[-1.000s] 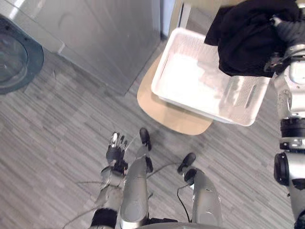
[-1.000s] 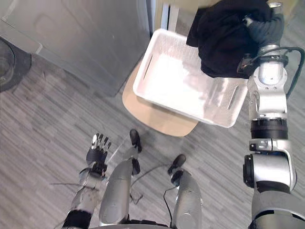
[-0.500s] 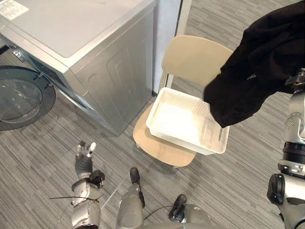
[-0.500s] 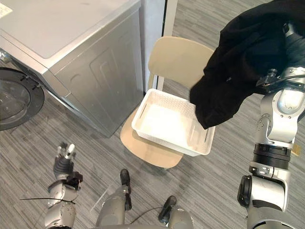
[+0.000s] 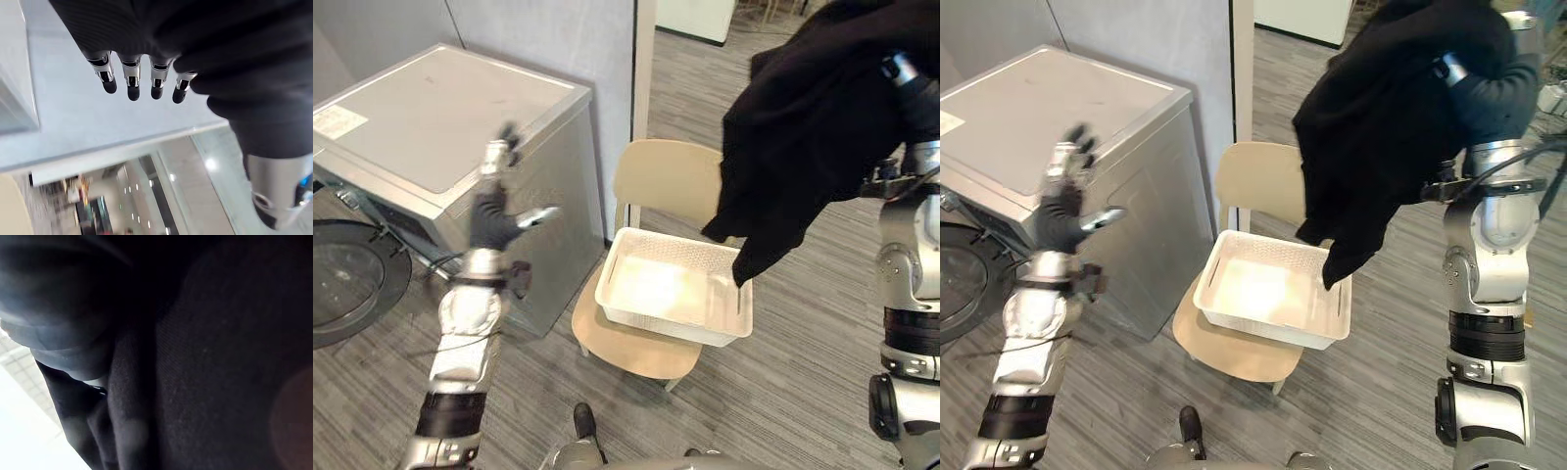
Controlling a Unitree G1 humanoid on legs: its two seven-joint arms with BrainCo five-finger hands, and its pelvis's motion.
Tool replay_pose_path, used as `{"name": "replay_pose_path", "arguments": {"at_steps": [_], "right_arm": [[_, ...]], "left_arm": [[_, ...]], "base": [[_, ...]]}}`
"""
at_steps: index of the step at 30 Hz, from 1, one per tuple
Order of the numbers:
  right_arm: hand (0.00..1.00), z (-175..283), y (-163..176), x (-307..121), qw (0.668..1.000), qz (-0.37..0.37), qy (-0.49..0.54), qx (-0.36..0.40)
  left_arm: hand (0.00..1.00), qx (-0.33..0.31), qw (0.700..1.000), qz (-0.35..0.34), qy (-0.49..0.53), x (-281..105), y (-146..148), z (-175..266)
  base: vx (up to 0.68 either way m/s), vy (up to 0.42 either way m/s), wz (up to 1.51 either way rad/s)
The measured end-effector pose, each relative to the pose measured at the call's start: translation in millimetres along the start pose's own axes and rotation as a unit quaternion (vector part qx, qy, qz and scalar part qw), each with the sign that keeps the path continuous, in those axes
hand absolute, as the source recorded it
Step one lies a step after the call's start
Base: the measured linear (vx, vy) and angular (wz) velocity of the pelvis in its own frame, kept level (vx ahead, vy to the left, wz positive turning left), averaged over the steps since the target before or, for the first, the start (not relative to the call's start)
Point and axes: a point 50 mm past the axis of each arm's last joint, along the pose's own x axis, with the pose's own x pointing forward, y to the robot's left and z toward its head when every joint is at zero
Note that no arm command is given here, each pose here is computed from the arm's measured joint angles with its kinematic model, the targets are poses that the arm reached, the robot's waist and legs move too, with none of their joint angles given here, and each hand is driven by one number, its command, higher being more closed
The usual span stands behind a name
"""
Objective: Pick up the laundry basket with both hands and put the clothes into the washing machine.
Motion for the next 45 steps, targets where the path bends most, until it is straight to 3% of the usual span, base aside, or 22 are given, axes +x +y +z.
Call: {"name": "replay_pose_path", "arguments": {"at_steps": [5, 10, 12, 19, 24, 25, 32, 45], "right_arm": [[1.00, -12, 30, 1, 0.996, 0.061, 0.025, 0.065], [1.00, -16, 63, 8, 0.986, 0.116, 0.032, 0.118], [1.00, -17, 80, 11, 0.979, 0.137, 0.031, 0.147], [1.00, -22, 149, 4, 0.942, 0.193, 0.049, 0.270], [1.00, -21, 180, -3, 0.919, 0.218, 0.067, 0.323], [1.00, -21, 182, -3, 0.916, 0.219, 0.069, 0.328], [1.00, -20, 190, -4, 0.909, 0.216, 0.069, 0.350], [1.00, -37, 184, -26, 0.919, 0.166, 0.103, 0.341]], "left_arm": [[0.00, -0.063, 0.978, -0.183, 0.078, 20, -48, -30], [0.00, -0.149, 0.937, -0.273, 0.159, 22, -76, -49], [0.00, -0.192, 0.924, -0.282, 0.173, 25, -84, -50], [0.00, -0.238, 0.905, -0.268, 0.229, 38, -117, -67], [0.00, -0.256, 0.899, -0.259, 0.244, 43, -135, -68], [1.00, -0.258, 0.899, -0.258, 0.243, 44, -137, -67], [1.00, -0.275, 0.910, -0.224, 0.215, 54, -145, -59], [1.00, -0.199, 0.962, -0.055, 0.181, 50, -119, -64]], "base": [[0.02, 0.012, -0.10], [0.01, 0.005, -0.21], [0.00, 0.002, -0.29], [-0.02, 0.002, -0.09], [0.00, 0.000, 0.00], [0.00, 0.000, 0.00], [0.00, 0.000, 0.00], [0.00, 0.000, 0.00]]}}
